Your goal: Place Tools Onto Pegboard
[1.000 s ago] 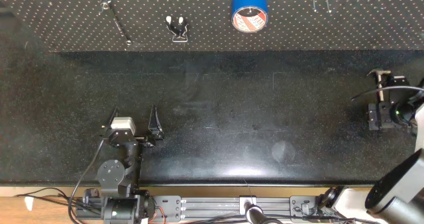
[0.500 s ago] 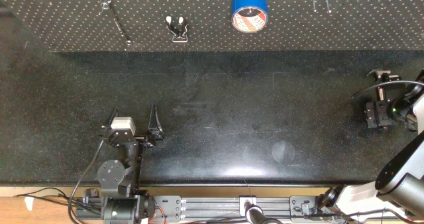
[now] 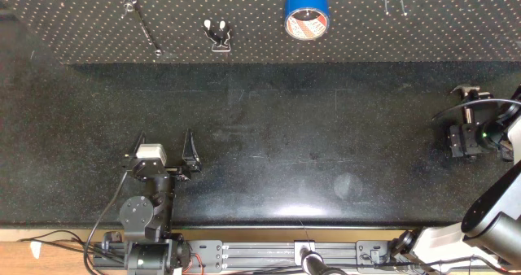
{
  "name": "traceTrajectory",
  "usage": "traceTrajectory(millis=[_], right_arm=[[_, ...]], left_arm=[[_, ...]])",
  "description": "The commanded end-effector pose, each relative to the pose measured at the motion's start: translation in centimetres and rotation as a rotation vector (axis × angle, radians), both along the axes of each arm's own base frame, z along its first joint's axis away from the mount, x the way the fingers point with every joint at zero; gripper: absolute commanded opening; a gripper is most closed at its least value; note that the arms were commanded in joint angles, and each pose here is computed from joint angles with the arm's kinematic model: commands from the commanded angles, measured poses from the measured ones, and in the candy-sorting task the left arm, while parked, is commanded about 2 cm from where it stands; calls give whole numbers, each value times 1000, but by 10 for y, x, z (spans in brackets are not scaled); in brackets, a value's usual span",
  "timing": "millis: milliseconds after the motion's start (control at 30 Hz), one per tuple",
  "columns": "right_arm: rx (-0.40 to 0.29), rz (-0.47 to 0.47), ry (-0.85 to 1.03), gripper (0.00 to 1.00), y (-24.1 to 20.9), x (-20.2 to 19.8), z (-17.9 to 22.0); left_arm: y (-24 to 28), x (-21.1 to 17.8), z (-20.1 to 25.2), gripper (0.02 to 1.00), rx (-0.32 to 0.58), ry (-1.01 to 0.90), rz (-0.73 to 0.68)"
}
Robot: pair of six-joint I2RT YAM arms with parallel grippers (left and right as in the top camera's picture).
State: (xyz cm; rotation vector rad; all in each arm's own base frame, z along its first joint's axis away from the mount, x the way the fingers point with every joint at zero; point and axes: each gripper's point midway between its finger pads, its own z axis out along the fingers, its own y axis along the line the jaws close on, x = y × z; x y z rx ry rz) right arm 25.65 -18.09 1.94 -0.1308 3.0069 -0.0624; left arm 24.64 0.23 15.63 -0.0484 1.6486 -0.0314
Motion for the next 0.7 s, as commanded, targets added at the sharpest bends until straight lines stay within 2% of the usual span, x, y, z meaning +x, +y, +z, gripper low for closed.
traceTrajectory(millis=[33,200,300,400,433,500,567,700], right_arm=[[25,12,45,952,2,-6,-15],[28,12,50,952,2,-7,-17],[29,12,50,709,2,-7,-17],[29,12,51,406,2,-7,-17],[29,12,51,351,2,-7,-17],[29,12,51,266,2,-7,-17],[29,12,51,224,2,-7,-17],[29,12,51,187,2,-7,-17]], left_arm=[[-1,0,-1,996,-5,1,-5],[-1,0,-1,996,-5,1,-5],[-1,0,-1,996,-5,1,-5],[-1,0,-1,996,-5,1,-5],[-1,0,-1,996,-5,1,-5],[-1,0,-1,996,-5,1,-5],[-1,0,-1,996,-5,1,-5],[-1,0,-1,996,-5,1,-5]])
